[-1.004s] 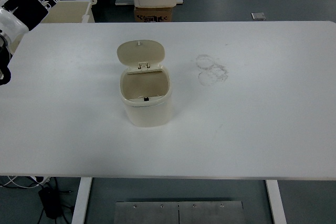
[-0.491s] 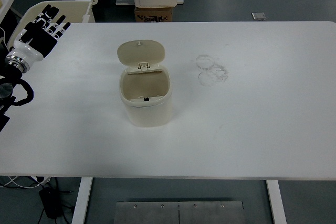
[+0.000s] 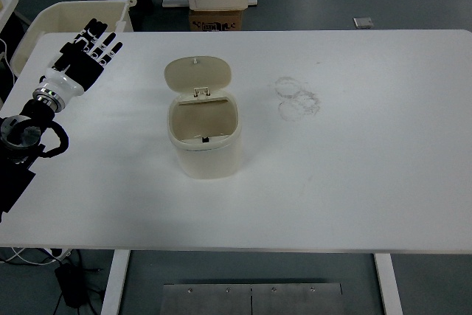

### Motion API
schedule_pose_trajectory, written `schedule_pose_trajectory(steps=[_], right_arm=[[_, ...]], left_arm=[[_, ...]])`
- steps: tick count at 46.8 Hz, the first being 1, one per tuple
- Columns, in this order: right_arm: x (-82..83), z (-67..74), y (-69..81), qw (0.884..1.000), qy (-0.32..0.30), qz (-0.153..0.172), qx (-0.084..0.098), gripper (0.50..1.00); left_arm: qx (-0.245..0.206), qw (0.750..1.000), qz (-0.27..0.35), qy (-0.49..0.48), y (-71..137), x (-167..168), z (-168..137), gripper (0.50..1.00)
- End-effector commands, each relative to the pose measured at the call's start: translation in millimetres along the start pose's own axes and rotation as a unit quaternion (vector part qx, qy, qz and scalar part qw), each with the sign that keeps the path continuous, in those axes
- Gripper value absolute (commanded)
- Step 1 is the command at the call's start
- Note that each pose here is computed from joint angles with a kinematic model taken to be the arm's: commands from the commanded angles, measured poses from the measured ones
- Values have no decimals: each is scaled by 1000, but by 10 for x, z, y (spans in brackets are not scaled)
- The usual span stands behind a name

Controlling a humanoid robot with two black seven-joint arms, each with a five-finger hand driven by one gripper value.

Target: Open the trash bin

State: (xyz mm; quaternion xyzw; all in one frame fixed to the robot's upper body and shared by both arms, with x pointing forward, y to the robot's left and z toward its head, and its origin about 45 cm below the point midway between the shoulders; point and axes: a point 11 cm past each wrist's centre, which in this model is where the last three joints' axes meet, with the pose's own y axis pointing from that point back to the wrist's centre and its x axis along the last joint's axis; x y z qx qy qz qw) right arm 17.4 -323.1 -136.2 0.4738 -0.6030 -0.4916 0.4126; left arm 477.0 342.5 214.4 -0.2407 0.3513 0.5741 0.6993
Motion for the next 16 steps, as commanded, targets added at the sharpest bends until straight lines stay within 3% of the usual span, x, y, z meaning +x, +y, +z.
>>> schedule_pose_trajectory(steps=[1,16], right_arm=[[0,-1,0,1000,0,0,1,993],[2,-3,0,1000,0,1,2,993]], left_arm=[[4,1000,0,4,-16,-9,-65,1000],[7,1000,-1,8,-32,-23,-121,1000]])
